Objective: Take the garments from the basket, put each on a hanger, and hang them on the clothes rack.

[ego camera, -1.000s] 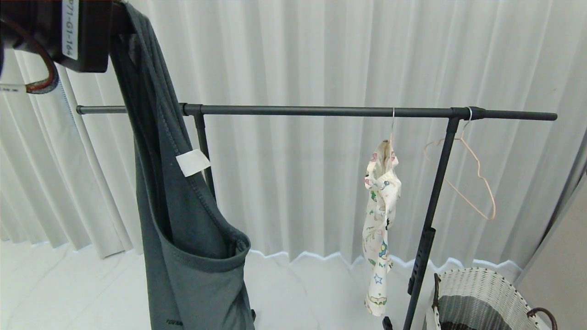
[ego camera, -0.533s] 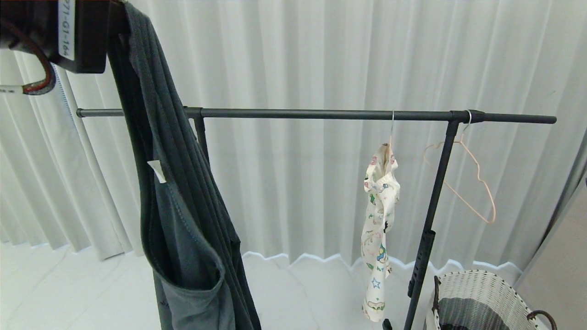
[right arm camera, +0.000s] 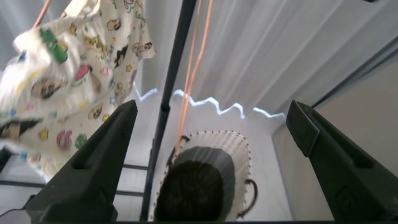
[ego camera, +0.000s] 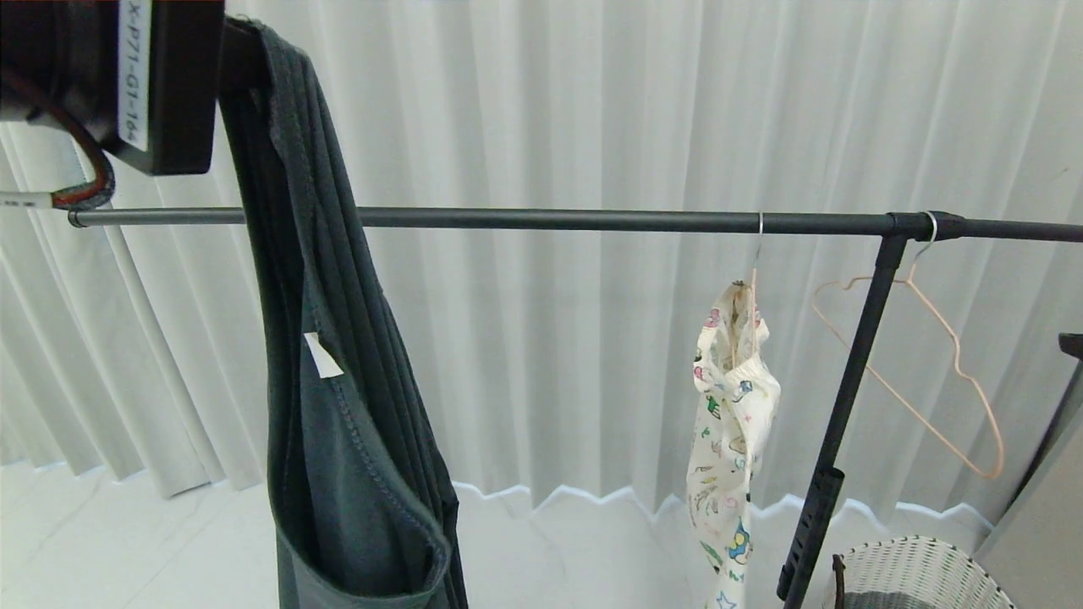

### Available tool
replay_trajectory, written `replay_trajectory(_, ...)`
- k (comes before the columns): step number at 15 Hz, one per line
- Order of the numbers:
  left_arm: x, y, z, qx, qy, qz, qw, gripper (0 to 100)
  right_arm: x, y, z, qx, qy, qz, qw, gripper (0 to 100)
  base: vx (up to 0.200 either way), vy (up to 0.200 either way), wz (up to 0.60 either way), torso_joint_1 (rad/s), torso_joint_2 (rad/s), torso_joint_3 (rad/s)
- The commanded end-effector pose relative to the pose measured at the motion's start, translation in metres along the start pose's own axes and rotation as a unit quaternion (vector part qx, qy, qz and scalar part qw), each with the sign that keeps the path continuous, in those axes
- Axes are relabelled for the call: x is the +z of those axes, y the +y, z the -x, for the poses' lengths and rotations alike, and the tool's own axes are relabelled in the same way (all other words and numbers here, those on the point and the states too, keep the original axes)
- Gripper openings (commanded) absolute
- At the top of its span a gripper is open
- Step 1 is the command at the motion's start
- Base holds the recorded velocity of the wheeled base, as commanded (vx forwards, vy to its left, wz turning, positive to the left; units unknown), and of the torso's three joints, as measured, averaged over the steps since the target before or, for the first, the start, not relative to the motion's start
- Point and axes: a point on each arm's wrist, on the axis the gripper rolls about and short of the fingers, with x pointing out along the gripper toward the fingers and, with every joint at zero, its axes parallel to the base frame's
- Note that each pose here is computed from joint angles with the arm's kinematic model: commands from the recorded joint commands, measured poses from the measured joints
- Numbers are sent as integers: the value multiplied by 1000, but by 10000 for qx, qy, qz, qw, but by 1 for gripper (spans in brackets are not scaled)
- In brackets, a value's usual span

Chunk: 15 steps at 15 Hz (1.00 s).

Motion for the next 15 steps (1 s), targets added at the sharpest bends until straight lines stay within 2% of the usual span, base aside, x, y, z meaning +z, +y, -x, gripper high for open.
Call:
replay_trajectory(1,0,-3,3,-92,-33,-26,9999,0,-1,2,-18,25,297,5,9996,100,200,0,0,2,2,2)
replay_trajectory(4,0,-4,5,-138,-61,-32,9999,0,-5,5,-46,48,815,-380,9959,100,0,0,0,0,0,0)
replay_trajectory(8,0,-1,8,-141,-103,0,9998,0,-11,10,-83,-6,1355,-982,9859,100,0,0,0,0,0,0)
replay_trajectory(12,-16,-3,11,-181,93,-75,9998,0,-14,11,-127,-179,1518,-1238,9805,100,0,0,0,0,0,0)
replay_trajectory(15,-30,-12,4,-178,185,139,9996,0,-22,8,-147,-289,1738,-1230,9766,100,0,0,0,0,0,0)
